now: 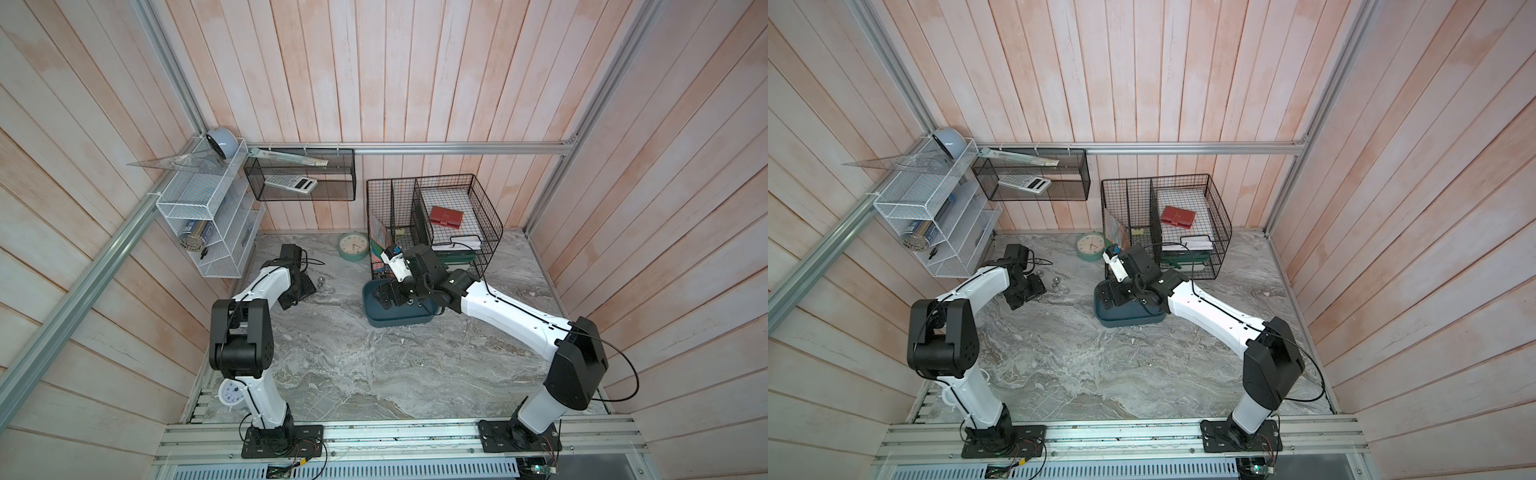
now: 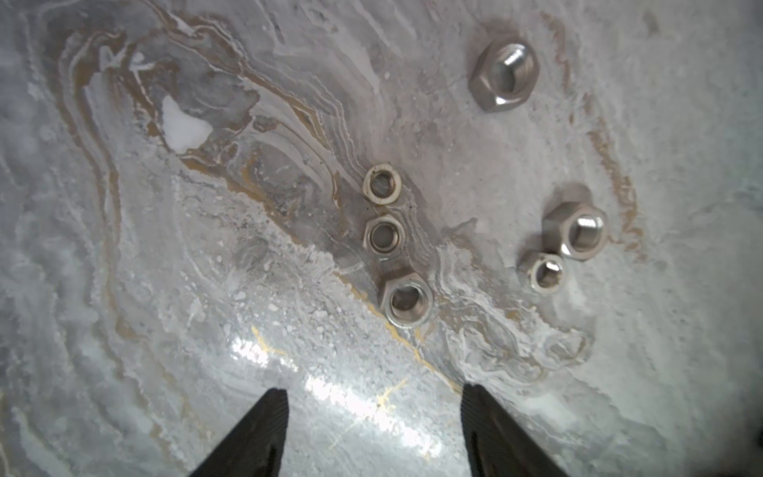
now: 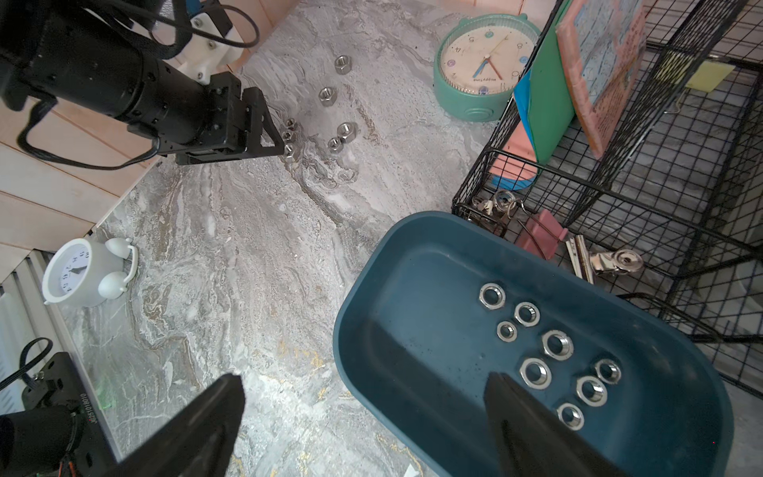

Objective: Put the nuts on the desktop into the storage box
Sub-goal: Pick up the nut from the center of the board, then place the nut in the storage box, then pick up the nut from the center of the board.

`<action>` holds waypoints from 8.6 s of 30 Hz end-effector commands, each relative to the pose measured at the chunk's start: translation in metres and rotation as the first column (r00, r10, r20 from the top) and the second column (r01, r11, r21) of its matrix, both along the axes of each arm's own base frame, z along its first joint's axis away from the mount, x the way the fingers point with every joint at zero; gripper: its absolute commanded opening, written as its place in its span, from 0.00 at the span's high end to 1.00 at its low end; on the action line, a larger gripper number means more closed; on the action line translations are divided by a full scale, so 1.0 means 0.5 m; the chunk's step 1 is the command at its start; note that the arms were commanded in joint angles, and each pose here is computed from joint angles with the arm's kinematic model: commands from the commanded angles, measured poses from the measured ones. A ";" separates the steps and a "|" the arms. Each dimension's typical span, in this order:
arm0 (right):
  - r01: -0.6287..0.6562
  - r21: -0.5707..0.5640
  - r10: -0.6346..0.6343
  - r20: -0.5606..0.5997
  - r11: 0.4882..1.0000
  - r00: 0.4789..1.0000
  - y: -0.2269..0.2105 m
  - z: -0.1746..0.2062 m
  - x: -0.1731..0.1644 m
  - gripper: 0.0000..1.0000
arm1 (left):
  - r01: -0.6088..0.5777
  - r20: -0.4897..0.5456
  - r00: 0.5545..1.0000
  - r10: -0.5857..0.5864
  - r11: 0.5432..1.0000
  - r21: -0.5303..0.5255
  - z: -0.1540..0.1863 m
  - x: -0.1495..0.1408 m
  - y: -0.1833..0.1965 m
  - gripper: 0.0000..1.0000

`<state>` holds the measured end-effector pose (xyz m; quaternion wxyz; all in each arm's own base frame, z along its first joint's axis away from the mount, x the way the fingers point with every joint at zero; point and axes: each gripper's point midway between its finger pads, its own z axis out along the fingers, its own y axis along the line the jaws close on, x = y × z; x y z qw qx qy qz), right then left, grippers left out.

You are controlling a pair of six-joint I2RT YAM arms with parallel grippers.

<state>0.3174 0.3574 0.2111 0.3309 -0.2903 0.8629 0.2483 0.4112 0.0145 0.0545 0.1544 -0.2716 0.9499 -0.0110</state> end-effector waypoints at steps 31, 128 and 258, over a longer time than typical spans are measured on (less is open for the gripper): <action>0.056 -0.052 -0.055 0.020 0.997 0.998 -0.032 -0.001 -0.002 0.02 | 0.040 -0.015 0.999 -0.040 0.999 -0.032 -0.070 0.068 -0.006 0.63; 0.326 -0.092 -0.323 0.053 0.941 0.945 -0.236 -0.029 -0.063 0.02 | 0.609 0.098 0.793 -0.601 0.782 -0.134 0.034 0.015 -0.634 0.00; 0.025 -0.026 -0.025 0.002 0.999 1.000 -0.002 -0.003 -0.027 0.02 | 0.156 0.215 0.967 -0.133 0.983 -0.092 0.137 0.045 -0.202 0.85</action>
